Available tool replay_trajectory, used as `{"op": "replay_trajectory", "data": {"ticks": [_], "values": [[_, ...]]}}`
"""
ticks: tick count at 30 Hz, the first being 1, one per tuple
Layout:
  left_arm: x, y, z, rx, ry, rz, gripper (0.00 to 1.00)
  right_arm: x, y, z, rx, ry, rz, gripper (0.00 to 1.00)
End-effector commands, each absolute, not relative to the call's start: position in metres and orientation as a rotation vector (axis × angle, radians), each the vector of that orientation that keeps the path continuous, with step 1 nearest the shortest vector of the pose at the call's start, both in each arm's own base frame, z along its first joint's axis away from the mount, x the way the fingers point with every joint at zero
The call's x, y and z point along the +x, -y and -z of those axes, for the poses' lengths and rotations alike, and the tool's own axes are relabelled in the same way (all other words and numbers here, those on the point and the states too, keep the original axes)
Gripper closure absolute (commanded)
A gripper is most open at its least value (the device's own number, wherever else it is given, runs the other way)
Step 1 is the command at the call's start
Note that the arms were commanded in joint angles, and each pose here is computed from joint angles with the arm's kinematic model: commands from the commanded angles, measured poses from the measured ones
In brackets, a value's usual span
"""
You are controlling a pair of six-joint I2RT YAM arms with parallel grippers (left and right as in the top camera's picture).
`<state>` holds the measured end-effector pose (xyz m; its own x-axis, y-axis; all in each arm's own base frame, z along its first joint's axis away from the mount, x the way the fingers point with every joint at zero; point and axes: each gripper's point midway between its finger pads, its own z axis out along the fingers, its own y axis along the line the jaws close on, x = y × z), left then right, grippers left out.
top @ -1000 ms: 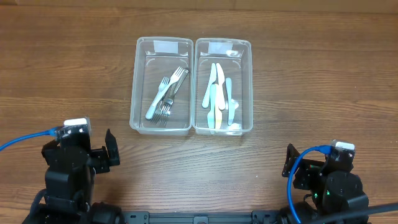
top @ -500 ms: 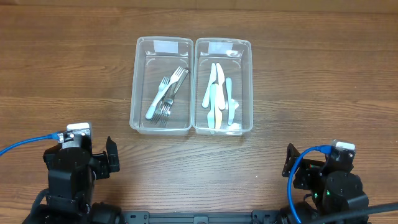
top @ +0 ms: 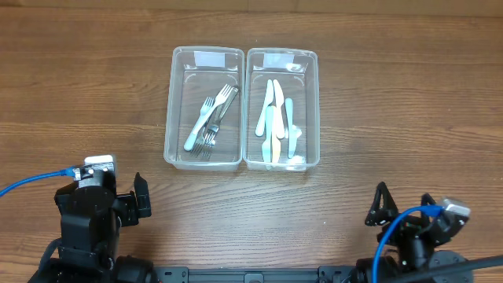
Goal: Pack container
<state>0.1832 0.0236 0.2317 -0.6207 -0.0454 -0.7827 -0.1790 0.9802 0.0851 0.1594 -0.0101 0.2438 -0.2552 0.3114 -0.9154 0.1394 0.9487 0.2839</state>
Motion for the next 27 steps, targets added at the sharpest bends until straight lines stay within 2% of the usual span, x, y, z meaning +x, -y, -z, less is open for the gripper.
{"op": "replay_trajectory", "data": {"ticks": [1,11,15,20,27], "values": [[0.183,-0.027,-0.231,-0.186,-2.228,-0.2,0.0,0.181,-0.001,-0.221,0.294,-1.814,-0.222,0.0],[0.183,-0.026,-0.231,-0.186,-2.228,-0.199,0.0,0.227,-0.005,-0.242,0.098,-1.507,-0.097,0.0],[0.183,-0.027,-0.231,-0.186,-2.228,-0.2,0.0,0.237,0.002,-0.222,0.128,-1.483,-0.064,0.0],[0.183,-0.026,-0.231,-0.186,-2.228,-0.199,0.0,0.246,0.003,-0.17,0.123,-1.588,-0.053,0.0],[0.183,-0.027,-0.231,-0.186,-2.228,-0.2,0.0,0.246,0.003,-0.173,0.124,-1.577,-0.055,0.0]]}}
